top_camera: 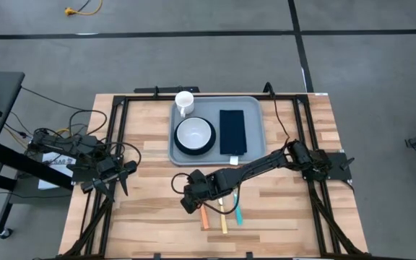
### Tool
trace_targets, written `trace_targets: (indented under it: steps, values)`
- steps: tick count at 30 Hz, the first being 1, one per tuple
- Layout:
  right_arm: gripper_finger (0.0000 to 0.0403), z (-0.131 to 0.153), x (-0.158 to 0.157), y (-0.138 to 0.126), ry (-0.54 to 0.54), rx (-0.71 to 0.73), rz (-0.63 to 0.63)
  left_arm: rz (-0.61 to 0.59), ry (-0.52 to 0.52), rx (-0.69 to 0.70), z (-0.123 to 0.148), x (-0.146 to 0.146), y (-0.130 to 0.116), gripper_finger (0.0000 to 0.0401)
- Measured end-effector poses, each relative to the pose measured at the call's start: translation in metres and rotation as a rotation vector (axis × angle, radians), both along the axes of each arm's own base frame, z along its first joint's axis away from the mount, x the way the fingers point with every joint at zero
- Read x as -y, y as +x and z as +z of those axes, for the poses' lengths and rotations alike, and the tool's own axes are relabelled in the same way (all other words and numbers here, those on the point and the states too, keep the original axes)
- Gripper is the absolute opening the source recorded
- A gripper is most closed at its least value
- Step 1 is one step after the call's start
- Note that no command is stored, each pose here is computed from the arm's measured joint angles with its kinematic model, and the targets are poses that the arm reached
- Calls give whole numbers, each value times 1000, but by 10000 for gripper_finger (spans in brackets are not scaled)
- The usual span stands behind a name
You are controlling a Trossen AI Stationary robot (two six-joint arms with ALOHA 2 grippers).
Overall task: Set up tray
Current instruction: Put the orange fork on top of the dark blue napkin
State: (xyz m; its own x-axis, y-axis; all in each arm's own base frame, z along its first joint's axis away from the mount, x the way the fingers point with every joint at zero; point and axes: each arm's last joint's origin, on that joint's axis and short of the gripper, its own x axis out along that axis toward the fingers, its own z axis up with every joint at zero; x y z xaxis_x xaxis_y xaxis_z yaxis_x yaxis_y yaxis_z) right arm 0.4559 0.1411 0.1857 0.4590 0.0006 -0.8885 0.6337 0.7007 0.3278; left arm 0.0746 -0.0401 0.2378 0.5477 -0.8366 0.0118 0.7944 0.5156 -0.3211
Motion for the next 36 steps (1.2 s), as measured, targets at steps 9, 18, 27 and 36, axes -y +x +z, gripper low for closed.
trace_targets:
  steps: [9,18,27,36]
  values:
    - [141,-3,14,-3,52,-94,-48,0,0,0,0,0,0,193]
    - [238,-3,14,-3,53,-96,-47,0,0,0,0,0,0,193]
    - [232,-3,8,-5,35,-85,-79,0,0,0,0,0,0,193]
    - [225,-14,6,-7,37,-68,-109,1,2,-7,-1,0,0,193]
